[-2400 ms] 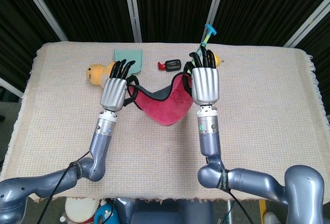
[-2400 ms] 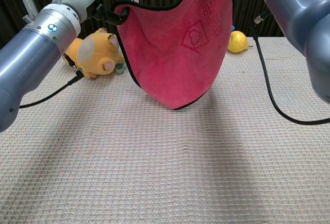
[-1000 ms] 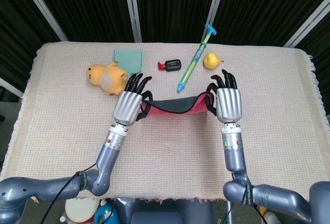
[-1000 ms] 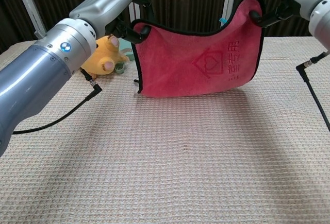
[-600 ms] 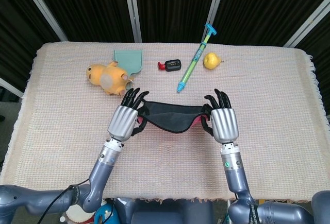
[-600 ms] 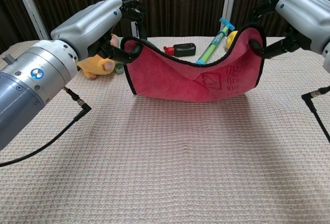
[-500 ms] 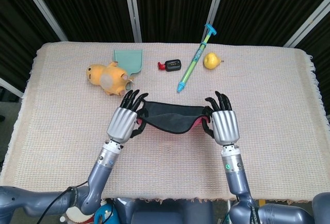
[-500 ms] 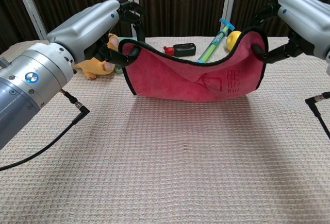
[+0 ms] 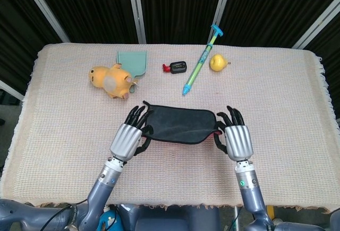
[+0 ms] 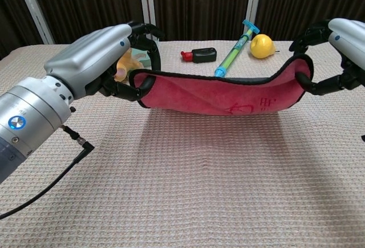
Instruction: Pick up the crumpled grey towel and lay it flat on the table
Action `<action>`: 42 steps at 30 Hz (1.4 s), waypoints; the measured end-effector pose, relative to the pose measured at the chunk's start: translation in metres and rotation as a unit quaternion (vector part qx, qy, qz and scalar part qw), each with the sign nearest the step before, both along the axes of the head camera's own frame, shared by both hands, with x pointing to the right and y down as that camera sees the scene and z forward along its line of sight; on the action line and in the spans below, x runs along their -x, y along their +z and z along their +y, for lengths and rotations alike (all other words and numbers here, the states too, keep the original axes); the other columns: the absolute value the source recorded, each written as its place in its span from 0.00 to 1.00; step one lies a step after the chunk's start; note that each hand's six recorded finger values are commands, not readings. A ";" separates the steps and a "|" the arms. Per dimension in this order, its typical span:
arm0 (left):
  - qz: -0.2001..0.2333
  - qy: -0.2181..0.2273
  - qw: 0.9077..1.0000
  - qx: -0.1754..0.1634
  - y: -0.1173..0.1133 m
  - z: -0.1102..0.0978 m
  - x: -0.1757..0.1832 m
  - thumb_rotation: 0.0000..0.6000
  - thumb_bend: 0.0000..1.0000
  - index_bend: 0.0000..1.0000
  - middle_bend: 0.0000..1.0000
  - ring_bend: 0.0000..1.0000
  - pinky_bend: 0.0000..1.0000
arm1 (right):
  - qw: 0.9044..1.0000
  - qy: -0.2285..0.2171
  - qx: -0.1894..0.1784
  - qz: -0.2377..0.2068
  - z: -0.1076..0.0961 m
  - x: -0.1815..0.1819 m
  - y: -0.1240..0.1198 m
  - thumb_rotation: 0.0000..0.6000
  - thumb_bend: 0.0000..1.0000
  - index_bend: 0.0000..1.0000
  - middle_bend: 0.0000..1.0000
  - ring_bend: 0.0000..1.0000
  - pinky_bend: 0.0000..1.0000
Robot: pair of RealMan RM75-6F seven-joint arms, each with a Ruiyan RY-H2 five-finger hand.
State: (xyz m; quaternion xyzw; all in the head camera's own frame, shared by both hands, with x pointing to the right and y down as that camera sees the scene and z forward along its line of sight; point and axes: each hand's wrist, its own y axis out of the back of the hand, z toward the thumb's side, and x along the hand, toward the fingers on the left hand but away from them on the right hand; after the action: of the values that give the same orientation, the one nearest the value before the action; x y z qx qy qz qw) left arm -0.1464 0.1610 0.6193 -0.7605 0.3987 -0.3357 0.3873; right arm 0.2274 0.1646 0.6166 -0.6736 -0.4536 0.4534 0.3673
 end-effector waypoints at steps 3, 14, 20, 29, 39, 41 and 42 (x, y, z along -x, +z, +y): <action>-0.002 0.003 1.000 0.003 0.001 0.006 0.002 1.00 0.51 0.58 0.11 0.00 0.02 | 1.000 -0.002 0.004 0.000 0.005 -0.001 0.001 1.00 0.51 0.64 0.29 0.10 0.12; -0.005 0.015 1.000 0.015 0.007 0.023 0.010 1.00 0.51 0.58 0.11 0.00 0.02 | 1.000 -0.016 0.024 0.001 0.023 0.003 0.007 1.00 0.51 0.64 0.29 0.10 0.12; -0.006 0.019 1.000 0.019 0.008 0.026 0.010 1.00 0.51 0.57 0.11 0.00 0.02 | 0.999 -0.023 0.032 0.007 0.030 0.007 0.011 1.00 0.51 0.64 0.29 0.10 0.12; -0.015 0.028 0.999 0.031 0.011 0.030 0.014 1.00 0.46 0.49 0.10 0.00 0.02 | 0.997 -0.044 0.056 0.018 0.039 0.011 0.017 1.00 0.51 0.50 0.29 0.08 0.12; -0.018 0.045 0.998 0.047 0.010 0.035 0.016 1.00 0.32 0.35 0.07 0.00 0.02 | 0.995 -0.063 0.077 0.027 0.050 0.016 0.016 1.00 0.51 0.27 0.19 0.02 0.09; -0.019 0.049 0.997 0.052 0.009 0.036 0.017 1.00 0.29 0.31 0.07 0.00 0.02 | 0.994 -0.067 0.081 0.033 0.052 0.016 0.015 1.00 0.51 0.22 0.17 0.01 0.08; -0.019 0.050 0.997 0.053 0.009 0.037 0.018 1.00 0.28 0.30 0.06 0.00 0.02 | 0.994 -0.069 0.083 0.035 0.054 0.016 0.015 1.00 0.51 0.20 0.16 0.00 0.08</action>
State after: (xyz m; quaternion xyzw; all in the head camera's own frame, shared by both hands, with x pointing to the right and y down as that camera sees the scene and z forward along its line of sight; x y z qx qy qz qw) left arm -0.1644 0.1976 0.6282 -0.7926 0.3340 -0.3509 0.3703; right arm 0.2110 0.2183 0.6315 -0.7152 -0.3539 0.4863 0.3560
